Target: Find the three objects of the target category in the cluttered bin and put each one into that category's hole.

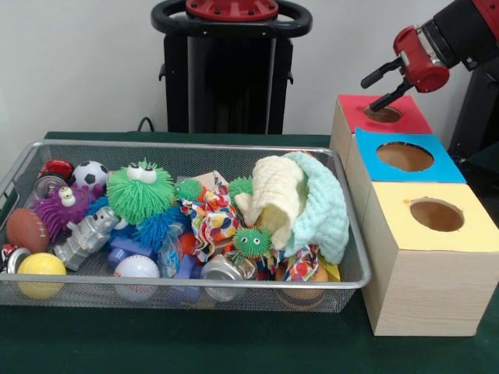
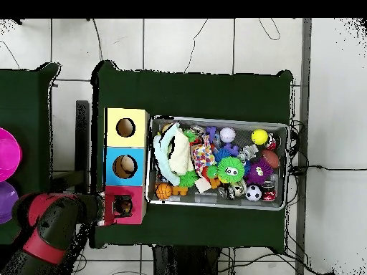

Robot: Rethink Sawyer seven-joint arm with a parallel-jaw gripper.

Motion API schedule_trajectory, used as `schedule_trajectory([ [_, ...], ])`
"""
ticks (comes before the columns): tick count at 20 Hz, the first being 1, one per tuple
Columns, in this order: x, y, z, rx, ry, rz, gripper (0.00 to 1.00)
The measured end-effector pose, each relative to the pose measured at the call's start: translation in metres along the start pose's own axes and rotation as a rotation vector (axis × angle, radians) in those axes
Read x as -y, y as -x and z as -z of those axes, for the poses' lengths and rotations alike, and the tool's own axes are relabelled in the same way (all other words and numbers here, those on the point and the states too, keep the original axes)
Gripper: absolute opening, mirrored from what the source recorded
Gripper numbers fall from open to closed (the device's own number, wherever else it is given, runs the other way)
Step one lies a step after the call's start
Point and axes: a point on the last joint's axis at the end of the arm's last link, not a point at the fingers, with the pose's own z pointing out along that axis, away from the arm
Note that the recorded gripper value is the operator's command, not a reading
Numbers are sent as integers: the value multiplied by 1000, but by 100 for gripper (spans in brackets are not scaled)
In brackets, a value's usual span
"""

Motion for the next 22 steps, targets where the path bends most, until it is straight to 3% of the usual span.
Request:
schedule_trajectory([
  [6, 0, 0, 4, -3, 8, 0, 100],
  [14, -3, 3, 16, -6, 64, -2, 100],
  [22, -5, 18, 35, -13, 113, -23, 100],
])
